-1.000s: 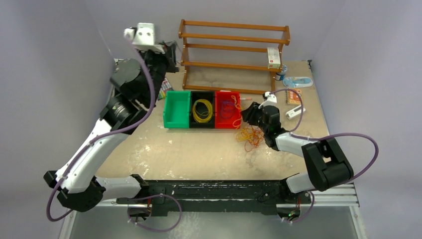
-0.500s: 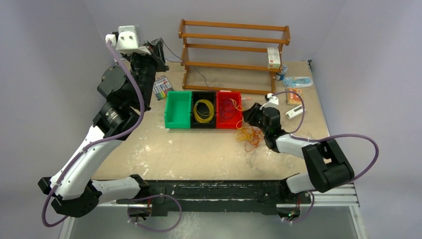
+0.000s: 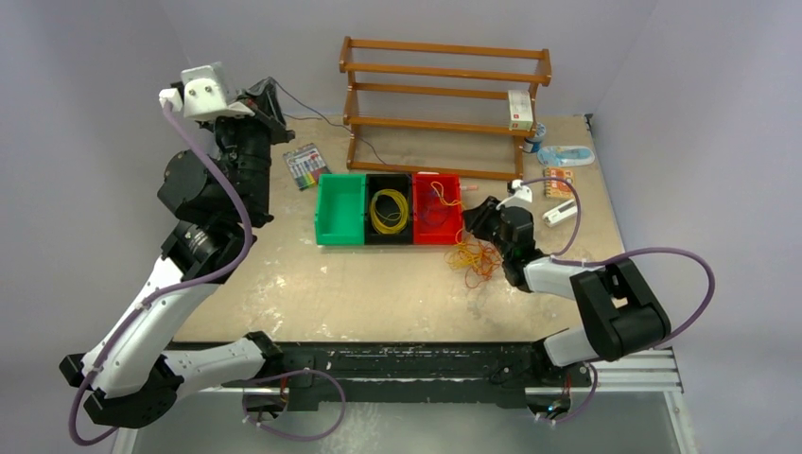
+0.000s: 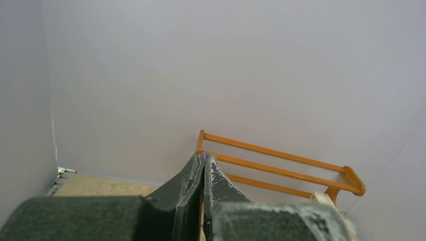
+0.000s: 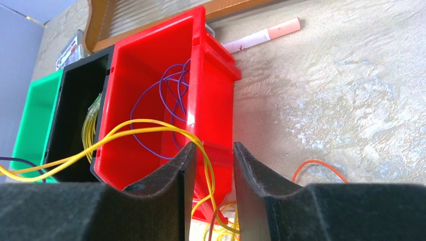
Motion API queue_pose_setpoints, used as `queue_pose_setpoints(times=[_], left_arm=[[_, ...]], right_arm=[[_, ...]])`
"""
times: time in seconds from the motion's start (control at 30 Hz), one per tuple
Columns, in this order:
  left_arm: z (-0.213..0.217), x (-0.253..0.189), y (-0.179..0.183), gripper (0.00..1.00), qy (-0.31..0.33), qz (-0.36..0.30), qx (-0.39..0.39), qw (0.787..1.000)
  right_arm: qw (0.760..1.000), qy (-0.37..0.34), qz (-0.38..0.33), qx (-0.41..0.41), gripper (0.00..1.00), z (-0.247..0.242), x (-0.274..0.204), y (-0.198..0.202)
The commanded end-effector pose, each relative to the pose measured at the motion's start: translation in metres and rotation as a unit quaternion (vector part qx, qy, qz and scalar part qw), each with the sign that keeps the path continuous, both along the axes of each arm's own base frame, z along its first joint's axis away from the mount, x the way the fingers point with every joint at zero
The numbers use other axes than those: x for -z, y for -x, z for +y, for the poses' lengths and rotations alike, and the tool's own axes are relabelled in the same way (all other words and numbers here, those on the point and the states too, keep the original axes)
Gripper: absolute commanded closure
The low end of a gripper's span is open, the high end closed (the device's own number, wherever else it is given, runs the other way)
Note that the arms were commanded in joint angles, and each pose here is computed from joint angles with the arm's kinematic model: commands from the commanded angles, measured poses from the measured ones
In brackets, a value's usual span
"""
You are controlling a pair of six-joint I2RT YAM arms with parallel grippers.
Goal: Untangle the cables
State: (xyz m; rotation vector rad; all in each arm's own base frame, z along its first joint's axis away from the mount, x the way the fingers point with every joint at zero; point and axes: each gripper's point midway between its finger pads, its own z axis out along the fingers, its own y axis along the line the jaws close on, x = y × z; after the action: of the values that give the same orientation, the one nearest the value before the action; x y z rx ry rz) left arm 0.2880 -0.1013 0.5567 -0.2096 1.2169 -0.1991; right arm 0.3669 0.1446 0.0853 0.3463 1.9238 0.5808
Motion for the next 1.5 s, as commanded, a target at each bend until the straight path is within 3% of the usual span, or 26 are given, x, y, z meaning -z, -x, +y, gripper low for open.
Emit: queue_pose_setpoints(times=[0.0,0.07,0.2,0.73,1.0,1.47], left_arm=[[0.003,-0.011,0.003,1.0,0.008,-0.02,-0.001,1.0],[0.001,-0.009,0.002,1.0,0.005,-0.018,0.003,1.0],[0.011,-0.011,0.007,1.0,0.012,-0.02,-0.012,1.0],[0.021,-0.002,0.01,1.0,0.01,-0.012,-0.031,0.999],[0.031,0.004,0.006,1.0,0.004,0.01,-0.07,0.997],[0.084,0.009,0.028,1.0,0.045,0.03,-0.192,0.98]], right_arm=[[0.998,0.013,-0.022,-0.053,0.66,0.011,-0.005,0.005],[0.997,0.023,-0.04,-0.062,0.72,0.013,-0.015,0.002],[0.996,0.01,-0.053,-0.07,0.99,0.018,-0.029,0.003],[0.992,-0.001,-0.112,-0.054,1.0,0.01,-0.082,0.007],[0.995,0.001,-0.002,0.096,1.0,-0.037,-0.034,0.008],[0.986,0.01,0.071,0.15,1.0,-0.06,0.017,0.021]])
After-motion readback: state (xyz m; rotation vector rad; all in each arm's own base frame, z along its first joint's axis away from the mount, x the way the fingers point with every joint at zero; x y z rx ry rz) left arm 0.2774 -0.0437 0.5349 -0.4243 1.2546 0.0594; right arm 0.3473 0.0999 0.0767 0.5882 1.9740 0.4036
